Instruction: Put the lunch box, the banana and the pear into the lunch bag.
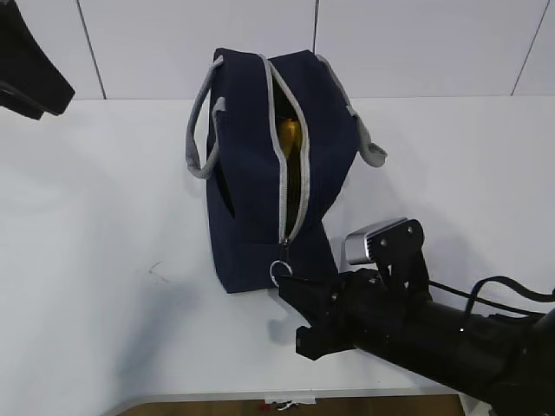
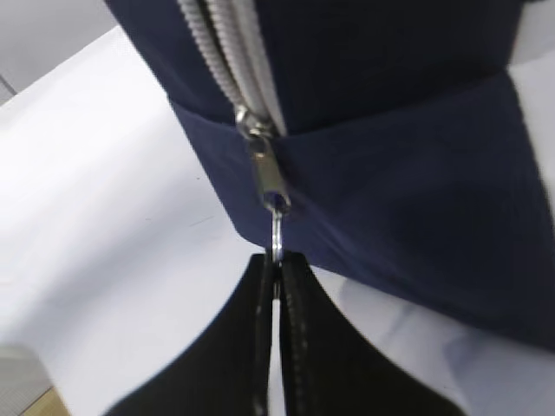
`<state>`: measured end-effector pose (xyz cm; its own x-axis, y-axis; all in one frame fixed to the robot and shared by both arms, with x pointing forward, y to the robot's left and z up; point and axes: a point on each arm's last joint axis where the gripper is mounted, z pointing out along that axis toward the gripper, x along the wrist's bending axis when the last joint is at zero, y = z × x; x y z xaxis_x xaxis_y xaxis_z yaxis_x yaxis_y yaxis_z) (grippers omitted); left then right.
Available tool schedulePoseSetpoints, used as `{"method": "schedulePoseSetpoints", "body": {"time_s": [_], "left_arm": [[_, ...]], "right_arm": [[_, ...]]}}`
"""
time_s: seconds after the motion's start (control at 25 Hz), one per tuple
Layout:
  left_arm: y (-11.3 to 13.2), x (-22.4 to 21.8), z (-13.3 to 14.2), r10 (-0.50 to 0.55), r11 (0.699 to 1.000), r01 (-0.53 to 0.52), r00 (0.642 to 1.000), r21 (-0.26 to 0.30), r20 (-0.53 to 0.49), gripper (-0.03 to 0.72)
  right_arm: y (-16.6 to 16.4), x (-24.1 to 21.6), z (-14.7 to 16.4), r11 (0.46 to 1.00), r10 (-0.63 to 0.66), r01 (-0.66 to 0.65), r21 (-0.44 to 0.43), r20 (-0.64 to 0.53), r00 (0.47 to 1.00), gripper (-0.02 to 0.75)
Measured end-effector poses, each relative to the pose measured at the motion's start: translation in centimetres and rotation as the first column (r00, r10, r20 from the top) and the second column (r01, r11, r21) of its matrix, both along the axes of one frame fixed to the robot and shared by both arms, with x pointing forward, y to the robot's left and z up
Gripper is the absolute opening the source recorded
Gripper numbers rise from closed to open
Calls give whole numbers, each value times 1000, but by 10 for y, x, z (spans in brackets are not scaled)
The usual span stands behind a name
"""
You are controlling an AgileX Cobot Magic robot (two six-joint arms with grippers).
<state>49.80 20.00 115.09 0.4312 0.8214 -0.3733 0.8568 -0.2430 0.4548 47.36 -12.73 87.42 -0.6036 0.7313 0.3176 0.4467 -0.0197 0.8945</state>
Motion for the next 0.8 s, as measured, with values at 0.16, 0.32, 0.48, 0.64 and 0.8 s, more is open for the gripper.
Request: {"method": "schedulePoseSetpoints", "body": {"time_s": [0.16, 0.32, 0.48, 0.64, 0.8], "left_arm": [[-1, 0, 1, -2, 1000, 1, 1000, -18, -4, 243], [-1, 0, 1, -2, 1000, 1, 1000, -18, -4, 243], [-1, 0, 1, -2, 1000, 1, 1000, -18, -4, 243], [-1, -1, -1, -1, 1000, 1, 1000, -16, -11, 243], [1, -3, -16, 1, 1000, 0, 999, 21, -51, 243]], "right_arm": [[-2, -3, 12, 1000, 1, -1, -4, -2, 1000, 13], [-5, -8, 31, 999, 11, -11, -40, 2, 1000, 13], [-9, -12, 49, 996, 13, -12, -84, 8, 1000, 13], [-14, -17, 67, 996, 0, 2, -90, 13, 1000, 13], [-16, -21, 77, 995, 5, -6, -104, -6, 1000, 13]]}}
